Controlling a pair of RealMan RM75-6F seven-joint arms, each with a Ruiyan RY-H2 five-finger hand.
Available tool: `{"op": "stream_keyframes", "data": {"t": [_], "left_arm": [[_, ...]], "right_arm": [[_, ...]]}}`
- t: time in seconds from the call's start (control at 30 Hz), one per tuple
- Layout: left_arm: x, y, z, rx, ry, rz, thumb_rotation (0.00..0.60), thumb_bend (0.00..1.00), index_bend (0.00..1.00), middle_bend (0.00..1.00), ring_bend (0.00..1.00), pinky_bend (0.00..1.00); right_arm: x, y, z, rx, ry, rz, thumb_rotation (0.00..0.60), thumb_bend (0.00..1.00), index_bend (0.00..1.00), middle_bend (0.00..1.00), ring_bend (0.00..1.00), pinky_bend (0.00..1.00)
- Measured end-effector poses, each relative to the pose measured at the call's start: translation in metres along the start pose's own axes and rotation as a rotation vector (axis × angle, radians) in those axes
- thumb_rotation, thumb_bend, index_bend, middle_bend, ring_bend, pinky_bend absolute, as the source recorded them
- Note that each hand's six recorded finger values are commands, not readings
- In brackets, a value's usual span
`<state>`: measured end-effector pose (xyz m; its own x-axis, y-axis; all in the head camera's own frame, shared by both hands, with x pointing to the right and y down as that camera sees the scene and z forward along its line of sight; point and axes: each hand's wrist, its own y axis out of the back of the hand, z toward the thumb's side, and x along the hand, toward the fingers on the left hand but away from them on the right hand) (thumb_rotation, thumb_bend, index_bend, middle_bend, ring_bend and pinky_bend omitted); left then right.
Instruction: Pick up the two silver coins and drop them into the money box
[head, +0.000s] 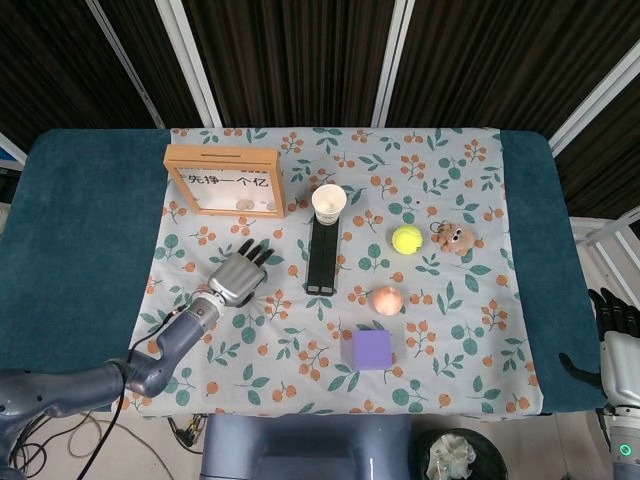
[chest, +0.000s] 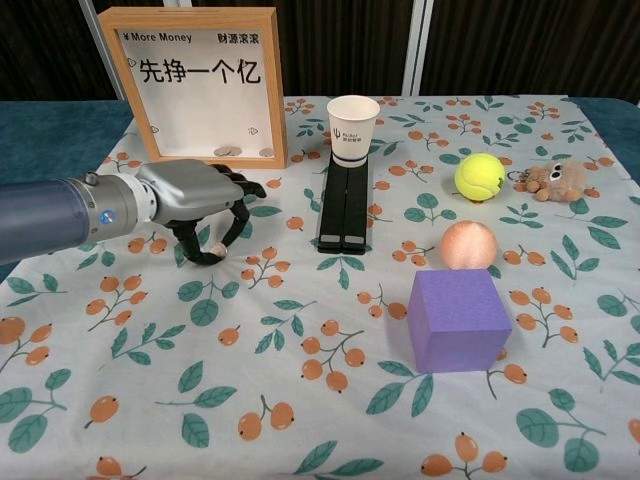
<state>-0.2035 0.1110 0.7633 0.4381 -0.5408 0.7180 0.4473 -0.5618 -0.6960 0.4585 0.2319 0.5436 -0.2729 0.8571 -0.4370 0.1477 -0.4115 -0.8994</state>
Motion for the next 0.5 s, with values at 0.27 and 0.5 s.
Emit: {"op": "stream_keyframes", "data": {"t": [0.27, 0.5], "left_arm": [[-0.0011, 0.001, -0.0012, -0.015, 0.002, -0.002, 0.6, 0.33, 0.6, 0.03, 0.0, 0.0], [-0.0017, 0.0009, -0.0026, -0.015, 0.007, -0.002, 0.6, 0.43, 0.61, 0.04, 0.0, 0.0]], "right_arm": [[0.0, -0.0001, 0.0, -0.007, -0.001, 0.0, 0.6, 0.26, 0.0, 0.0, 0.0, 0.0], [0.0001, -0.0004, 0.0001, -0.015, -0.003, 0.003, 0.6, 0.26, 0.0, 0.0, 0.0, 0.0]]}}
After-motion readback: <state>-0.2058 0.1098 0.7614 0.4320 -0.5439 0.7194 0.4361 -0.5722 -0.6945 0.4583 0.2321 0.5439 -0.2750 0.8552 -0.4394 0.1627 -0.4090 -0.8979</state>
